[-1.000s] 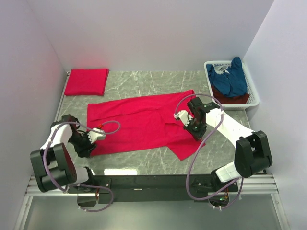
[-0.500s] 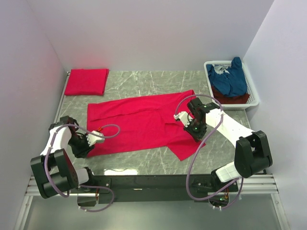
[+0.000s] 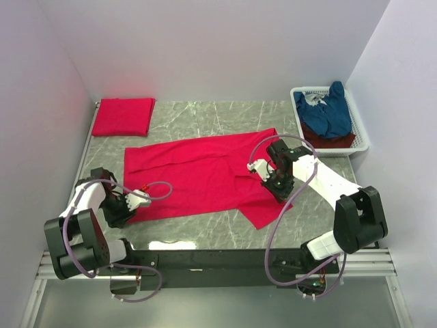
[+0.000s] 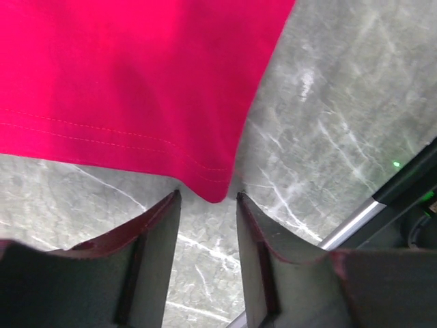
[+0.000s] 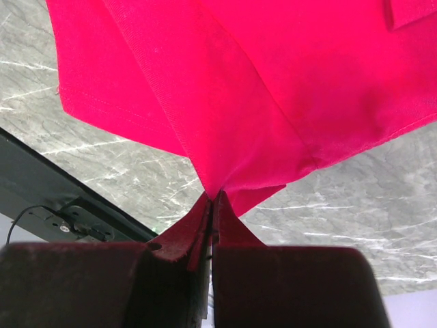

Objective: Fold and stack the t-shirts
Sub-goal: Fold the tshirt

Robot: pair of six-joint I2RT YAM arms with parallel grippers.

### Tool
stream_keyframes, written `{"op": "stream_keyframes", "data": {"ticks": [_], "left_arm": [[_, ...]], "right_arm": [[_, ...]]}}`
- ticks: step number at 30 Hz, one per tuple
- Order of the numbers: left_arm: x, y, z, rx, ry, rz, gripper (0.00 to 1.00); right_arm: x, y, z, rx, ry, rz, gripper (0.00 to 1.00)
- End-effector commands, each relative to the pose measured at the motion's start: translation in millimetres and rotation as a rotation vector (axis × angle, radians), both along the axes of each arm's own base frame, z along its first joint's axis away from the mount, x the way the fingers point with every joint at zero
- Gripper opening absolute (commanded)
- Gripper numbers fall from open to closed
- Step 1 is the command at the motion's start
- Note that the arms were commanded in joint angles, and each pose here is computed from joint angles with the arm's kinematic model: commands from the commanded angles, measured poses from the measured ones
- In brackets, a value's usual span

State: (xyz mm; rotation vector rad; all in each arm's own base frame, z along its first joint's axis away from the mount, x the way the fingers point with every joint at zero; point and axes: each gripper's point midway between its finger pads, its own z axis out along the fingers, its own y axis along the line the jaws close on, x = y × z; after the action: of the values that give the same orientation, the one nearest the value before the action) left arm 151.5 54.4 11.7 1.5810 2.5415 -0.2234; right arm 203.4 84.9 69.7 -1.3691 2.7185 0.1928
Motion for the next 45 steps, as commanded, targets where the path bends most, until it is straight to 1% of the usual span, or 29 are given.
{"op": "stream_keyframes", "data": {"ticks": [1,3,4,8,9,11,13,17,22,23,24,25,26,27,30,36,41,44,45], "left_arm": [[11,-4,-12,0.004,-0.049,0.001,0.44],[12,-7,-13,0.004,-0.043,-0.002,0.37],[9,-8,-12,0.001,-0.032,0.003,0.29],[8,-9,-5,-0.005,-0.015,0.004,0.03],[12,-8,1,-0.004,-0.027,0.004,0.01],[9,-11,9,-0.026,-0.014,0.003,0.01],[17,-14,22,-0.049,-0.042,0.001,0.01],[23,-15,44,-0.062,-0.051,-0.003,0.01],[21,-15,47,-0.066,-0.020,-0.005,0.01],[18,-15,45,-0.068,-0.010,-0.009,0.05],[13,-16,45,-0.074,0.004,-0.028,0.12],[10,-17,43,-0.073,0.005,-0.042,0.27],[9,-17,44,-0.068,-0.008,-0.053,0.31],[2,-19,38,-0.070,0.005,-0.061,0.33],[-5,-20,26,-0.042,0.007,-0.097,0.34],[4,-23,22,-0.056,-0.010,-0.103,0.39],[-1,-22,10,-0.018,0.001,-0.145,0.40],[-2,-23,3,-0.007,-0.004,-0.156,0.40],[3,-22,2,0.001,-0.022,-0.151,0.40]], "right_arm": [[1,2,3,0.004,0.006,0.003,0.00],[1,2,1,0.002,0.008,0.005,0.00],[0,2,1,0.002,0.009,0.003,0.00],[0,2,1,0.003,0.011,0.003,0.00],[0,1,2,0.003,0.009,0.003,0.00],[-1,2,2,0.007,0.009,0.005,0.00],[0,3,4,0.012,0.004,0.005,0.00],[0,4,8,0.020,-0.001,0.010,0.00],[0,4,13,0.029,-0.013,0.013,0.00],[-1,4,14,0.028,-0.011,0.015,0.00],[-1,5,14,0.032,-0.011,0.016,0.00],[1,6,15,0.034,-0.013,0.017,0.00],[1,6,15,0.034,-0.013,0.018,0.00],[1,5,15,0.034,-0.010,0.016,0.00],[1,7,15,0.040,-0.005,0.018,0.00],[-1,8,12,0.044,0.016,0.019,0.00],[0,10,12,0.047,0.024,0.021,0.00],[-1,10,10,0.045,0.033,0.022,0.00],[-2,9,9,0.041,0.038,0.022,0.00]]}}
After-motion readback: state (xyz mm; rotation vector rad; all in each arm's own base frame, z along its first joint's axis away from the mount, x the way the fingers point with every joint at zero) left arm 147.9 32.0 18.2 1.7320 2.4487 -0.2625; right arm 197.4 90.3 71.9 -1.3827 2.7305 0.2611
